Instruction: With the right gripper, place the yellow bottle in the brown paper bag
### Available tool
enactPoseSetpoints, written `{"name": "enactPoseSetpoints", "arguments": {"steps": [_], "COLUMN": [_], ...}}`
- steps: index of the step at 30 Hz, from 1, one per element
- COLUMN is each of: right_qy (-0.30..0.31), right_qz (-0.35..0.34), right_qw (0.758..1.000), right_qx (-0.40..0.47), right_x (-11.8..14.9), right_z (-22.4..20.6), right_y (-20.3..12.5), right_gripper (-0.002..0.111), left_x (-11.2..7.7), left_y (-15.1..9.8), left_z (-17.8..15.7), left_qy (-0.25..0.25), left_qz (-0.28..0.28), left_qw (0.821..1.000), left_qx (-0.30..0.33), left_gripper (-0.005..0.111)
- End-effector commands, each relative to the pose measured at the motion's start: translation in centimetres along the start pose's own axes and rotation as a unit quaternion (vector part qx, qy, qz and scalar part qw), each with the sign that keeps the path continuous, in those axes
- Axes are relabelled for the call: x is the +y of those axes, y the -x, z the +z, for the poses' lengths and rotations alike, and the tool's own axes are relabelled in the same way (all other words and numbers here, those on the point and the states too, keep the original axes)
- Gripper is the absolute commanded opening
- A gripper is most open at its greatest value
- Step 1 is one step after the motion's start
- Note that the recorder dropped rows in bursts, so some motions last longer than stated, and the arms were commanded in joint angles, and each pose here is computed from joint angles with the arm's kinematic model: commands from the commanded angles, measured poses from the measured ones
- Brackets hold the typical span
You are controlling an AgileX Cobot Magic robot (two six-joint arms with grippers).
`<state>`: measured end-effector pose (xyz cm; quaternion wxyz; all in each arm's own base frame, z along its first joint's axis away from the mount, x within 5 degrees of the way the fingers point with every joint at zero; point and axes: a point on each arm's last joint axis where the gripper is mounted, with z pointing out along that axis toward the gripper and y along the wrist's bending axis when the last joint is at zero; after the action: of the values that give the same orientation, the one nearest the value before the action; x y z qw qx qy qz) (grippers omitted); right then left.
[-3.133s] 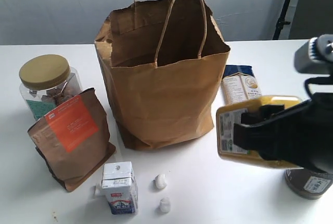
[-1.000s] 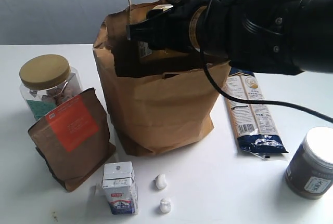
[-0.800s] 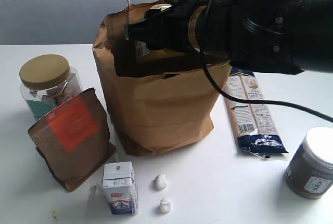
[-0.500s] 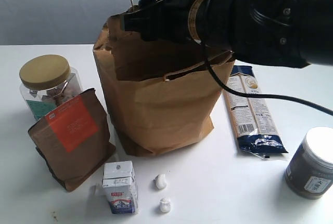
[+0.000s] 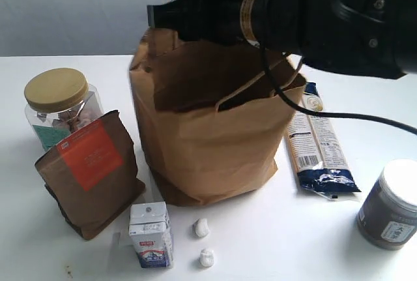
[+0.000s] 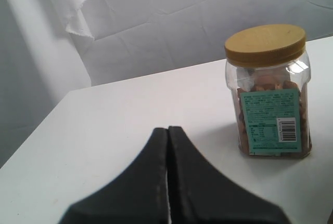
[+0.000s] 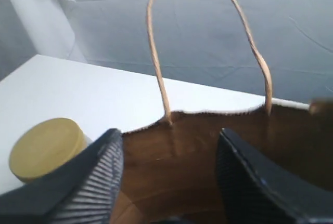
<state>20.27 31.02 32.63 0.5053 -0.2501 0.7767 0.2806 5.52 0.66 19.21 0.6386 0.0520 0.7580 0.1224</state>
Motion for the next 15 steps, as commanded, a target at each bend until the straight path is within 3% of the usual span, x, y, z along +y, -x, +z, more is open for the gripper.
{"name": "enactPoseSetpoints", "arguments": {"steps": [1, 7, 11, 15], "right_qy": [0.026, 0.029, -0.022, -0.089], "right_qz": [-0.002, -0.005, 0.002, -0.014], "right_qw": [0.999, 0.994, 0.99, 0.986], "right_qx": [-0.041, -0.104, -0.137, -0.143], "right_x": [0.2, -0.1, -1.7, -3.8], "right_z": [-2.4, -7.0, -10.7, -14.0], "right_y": [2.4, 5.6, 6.7, 5.9], "right_gripper": [0.034, 0.001, 0.0, 0.0], "left_x": [0.0, 0.0, 0.0, 0.0], "left_y": [0.0, 0.0, 0.0, 0.0], "left_z": [0.0, 0.0, 0.0, 0.0], "left_qy": [-0.001, -0.001, -0.001, -0.001], "left_qz": [-0.001, -0.001, -0.001, -0.001], "left_qw": [1.0, 1.0, 1.0, 1.0], "left_qx": [-0.006, -0.006, -0.006, -0.006], "left_gripper": [0.0, 0.0, 0.0, 0.0]}}
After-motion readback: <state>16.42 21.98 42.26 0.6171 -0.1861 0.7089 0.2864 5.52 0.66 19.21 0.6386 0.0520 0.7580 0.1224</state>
